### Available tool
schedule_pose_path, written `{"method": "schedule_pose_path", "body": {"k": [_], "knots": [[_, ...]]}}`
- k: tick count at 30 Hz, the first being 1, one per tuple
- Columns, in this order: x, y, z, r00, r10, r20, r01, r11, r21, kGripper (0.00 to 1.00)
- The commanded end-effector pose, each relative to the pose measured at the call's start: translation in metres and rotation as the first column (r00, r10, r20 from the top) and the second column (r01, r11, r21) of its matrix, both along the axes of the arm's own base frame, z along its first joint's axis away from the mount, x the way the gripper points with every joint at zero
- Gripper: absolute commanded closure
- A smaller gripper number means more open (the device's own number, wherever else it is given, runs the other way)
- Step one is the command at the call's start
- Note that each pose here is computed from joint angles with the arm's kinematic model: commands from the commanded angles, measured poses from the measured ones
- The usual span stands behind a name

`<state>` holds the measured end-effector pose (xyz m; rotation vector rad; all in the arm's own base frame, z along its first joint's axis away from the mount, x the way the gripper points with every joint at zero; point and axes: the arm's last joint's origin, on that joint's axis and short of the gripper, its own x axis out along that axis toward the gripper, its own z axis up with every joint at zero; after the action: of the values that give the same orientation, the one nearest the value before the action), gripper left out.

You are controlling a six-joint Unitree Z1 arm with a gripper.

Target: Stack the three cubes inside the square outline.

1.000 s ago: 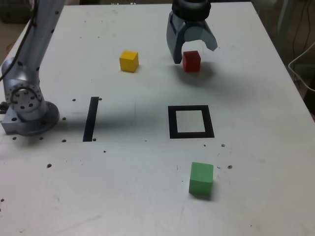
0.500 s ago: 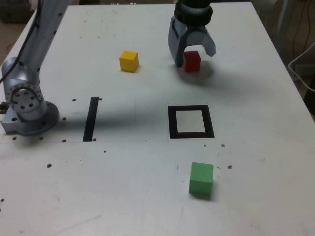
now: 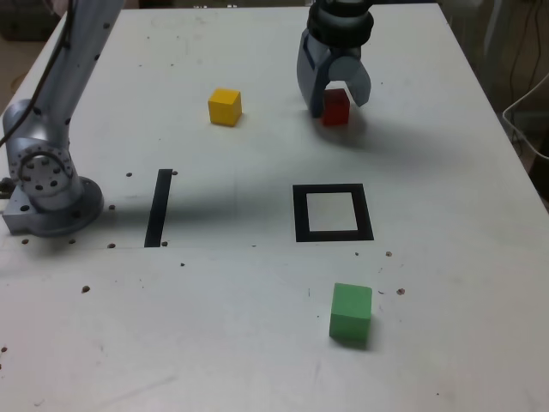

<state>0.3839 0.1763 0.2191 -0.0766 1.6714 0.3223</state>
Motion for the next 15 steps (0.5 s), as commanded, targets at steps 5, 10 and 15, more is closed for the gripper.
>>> {"method": "schedule_pose_path", "body": {"k": [5, 10, 15], "knots": [[-0.0014, -0.0008, 0.0014, 1.000, -0.004, 0.007, 0.004, 1.000, 0.001, 0.61], [-0.0015, -0.0009, 0.0006, 1.000, -0.003, 0.010, 0.003, 1.000, 0.000, 0.62], [-0.0041, -0.0020, 0.0046, 1.000, -0.005, 0.010, 0.005, 1.000, 0.002, 0.62]]}}
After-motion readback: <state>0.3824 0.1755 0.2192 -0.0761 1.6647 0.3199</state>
